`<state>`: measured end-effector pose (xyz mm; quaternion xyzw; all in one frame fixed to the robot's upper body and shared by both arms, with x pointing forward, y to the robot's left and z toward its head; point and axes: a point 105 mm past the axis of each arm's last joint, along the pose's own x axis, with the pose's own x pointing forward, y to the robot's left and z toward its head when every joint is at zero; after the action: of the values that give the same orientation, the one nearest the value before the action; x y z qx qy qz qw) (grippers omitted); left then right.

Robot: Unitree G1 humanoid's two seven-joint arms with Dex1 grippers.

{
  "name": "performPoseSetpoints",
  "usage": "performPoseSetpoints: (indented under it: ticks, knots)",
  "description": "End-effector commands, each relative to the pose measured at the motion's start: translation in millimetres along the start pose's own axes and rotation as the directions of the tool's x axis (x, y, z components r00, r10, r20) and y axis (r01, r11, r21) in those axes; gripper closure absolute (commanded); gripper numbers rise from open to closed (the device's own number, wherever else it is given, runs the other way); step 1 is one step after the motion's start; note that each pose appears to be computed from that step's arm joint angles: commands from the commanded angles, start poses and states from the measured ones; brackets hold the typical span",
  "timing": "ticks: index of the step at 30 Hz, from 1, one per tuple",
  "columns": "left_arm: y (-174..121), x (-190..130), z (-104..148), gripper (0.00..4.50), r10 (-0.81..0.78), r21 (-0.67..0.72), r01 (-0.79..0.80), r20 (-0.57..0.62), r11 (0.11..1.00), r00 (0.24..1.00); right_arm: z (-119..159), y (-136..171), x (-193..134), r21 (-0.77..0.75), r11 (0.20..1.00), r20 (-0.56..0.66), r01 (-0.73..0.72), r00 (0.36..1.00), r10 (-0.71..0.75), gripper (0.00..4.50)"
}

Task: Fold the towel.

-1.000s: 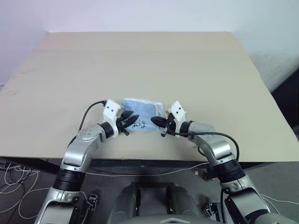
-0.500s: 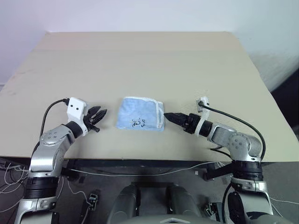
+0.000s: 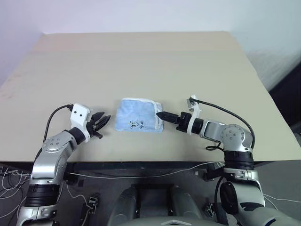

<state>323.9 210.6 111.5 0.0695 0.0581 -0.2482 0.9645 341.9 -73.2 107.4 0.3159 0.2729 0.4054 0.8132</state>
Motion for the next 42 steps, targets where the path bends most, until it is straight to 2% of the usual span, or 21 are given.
performPoseSetpoints:
  ticks: [1,6,12,15,26,27,31,34,36,39,42]
  knots:
    - [-2.4,-1.7,11.1,2.98,-0.003,0.028,0.002,0.040,1.000,0.999,-13.3,18.7,20.5,-0.001,0.997,-0.075,-0.076,0.994,0.075,0.02]
    - [-4.1,0.5,9.4,2.98,-0.008,0.024,0.007,0.037,1.000,0.999,-14.9,30.1,36.9,-0.009,0.994,-0.105,-0.112,0.988,0.110,0.02]
    - [-7.2,2.2,7.8,2.98,-0.012,0.020,0.011,0.038,1.000,0.999,-17.4,27.1,45.3,0.001,0.995,-0.107,-0.104,0.989,0.103,0.02]
    - [-8.9,1.1,6.3,2.98,-0.012,0.017,0.011,0.036,1.000,0.999,-14.1,26.0,42.0,0.018,0.994,-0.089,-0.108,0.990,0.109,0.56]
    - [-13.8,1.3,3.5,2.98,-0.018,0.017,0.017,0.028,1.000,0.999,-1.2,30.1,29.2,0.053,0.988,-0.006,-0.142,0.990,0.143,4.29]
    - [-14.0,1.7,3.3,2.98,-0.020,0.017,0.019,0.027,1.000,0.999,0.9,31.4,27.8,0.056,0.987,0.009,-0.148,0.989,0.148,4.47]
    - [-15.6,3.7,4.1,2.98,-0.030,0.018,0.029,0.028,0.999,0.999,21.7,28.2,11.9,0.053,0.991,0.138,-0.124,0.984,0.116,4.47]
    - [-18.9,9.3,7.3,2.98,-0.044,0.013,0.044,0.038,0.999,0.998,71.1,5.4,-37.3,0.105,0.994,0.407,-0.029,0.913,-0.016,4.47]
    - [-23.4,11.8,6.9,2.98,-0.063,0.009,0.062,0.038,0.998,0.997,91.6,-5.1,-65.9,0.152,0.988,0.522,0.010,0.848,-0.089,4.47]
    - [-31.2,17.3,4.5,2.98,-0.101,0.007,0.100,0.029,0.995,0.995,116.0,-20.7,-115.3,0.230,0.970,0.663,0.084,0.716,-0.220,4.47]
    - [-34.8,24.8,6.2,2.98,-0.126,0.004,0.126,0.031,0.992,0.992,118.3,-35.4,-146.8,0.339,0.930,0.701,0.141,0.622,-0.350,4.47]
